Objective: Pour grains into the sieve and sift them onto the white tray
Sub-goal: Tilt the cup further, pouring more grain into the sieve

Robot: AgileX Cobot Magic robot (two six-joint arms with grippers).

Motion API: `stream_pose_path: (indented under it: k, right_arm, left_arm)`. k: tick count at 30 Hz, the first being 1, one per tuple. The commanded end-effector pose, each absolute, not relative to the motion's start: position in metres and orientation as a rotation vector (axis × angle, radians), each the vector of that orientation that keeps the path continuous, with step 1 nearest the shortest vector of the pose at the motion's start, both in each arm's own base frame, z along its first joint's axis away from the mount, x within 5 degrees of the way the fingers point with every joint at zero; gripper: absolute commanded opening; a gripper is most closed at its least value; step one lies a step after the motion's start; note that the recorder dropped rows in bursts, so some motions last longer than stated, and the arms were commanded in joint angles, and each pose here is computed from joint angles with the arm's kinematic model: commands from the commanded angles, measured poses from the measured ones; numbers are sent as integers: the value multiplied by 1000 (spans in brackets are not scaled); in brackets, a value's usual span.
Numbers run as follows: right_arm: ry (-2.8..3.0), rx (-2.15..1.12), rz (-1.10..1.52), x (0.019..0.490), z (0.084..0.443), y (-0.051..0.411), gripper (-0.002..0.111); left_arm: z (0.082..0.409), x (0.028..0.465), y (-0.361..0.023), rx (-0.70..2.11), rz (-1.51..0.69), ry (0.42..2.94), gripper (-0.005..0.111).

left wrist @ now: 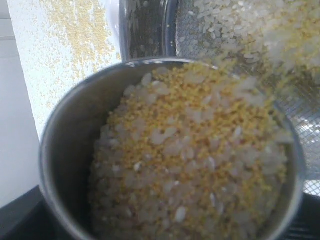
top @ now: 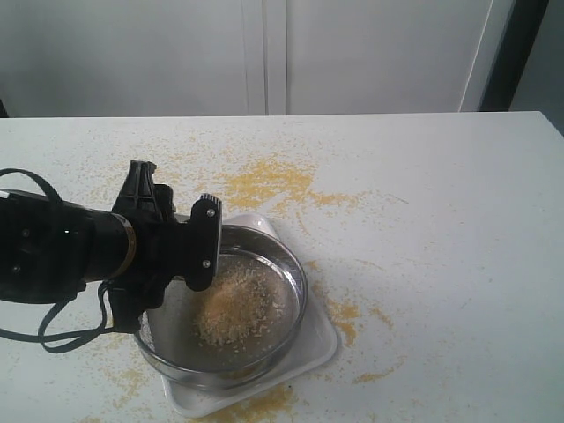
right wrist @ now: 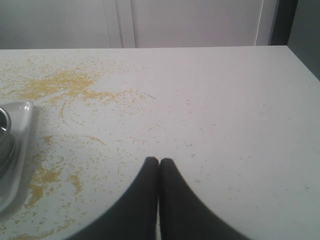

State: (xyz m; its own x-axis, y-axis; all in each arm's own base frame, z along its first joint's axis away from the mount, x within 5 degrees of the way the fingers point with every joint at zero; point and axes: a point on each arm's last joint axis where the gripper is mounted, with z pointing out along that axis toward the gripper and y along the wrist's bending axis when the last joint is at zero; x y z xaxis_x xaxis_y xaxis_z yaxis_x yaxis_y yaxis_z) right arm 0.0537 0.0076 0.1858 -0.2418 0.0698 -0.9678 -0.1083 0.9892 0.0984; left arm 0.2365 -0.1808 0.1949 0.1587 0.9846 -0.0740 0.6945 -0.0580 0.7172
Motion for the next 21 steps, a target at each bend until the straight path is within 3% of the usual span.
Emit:
stream_pose_path:
  k: [1, 21]
  right_arm:
    - [1799, -31, 163, 54, 185, 7, 0]
    - [1799, -31, 163, 54, 185, 7, 0]
  left_arm:
    - [203, 237, -181, 1803, 624, 1572, 0]
    - [207, 228, -188, 1840, 711, 1511, 0]
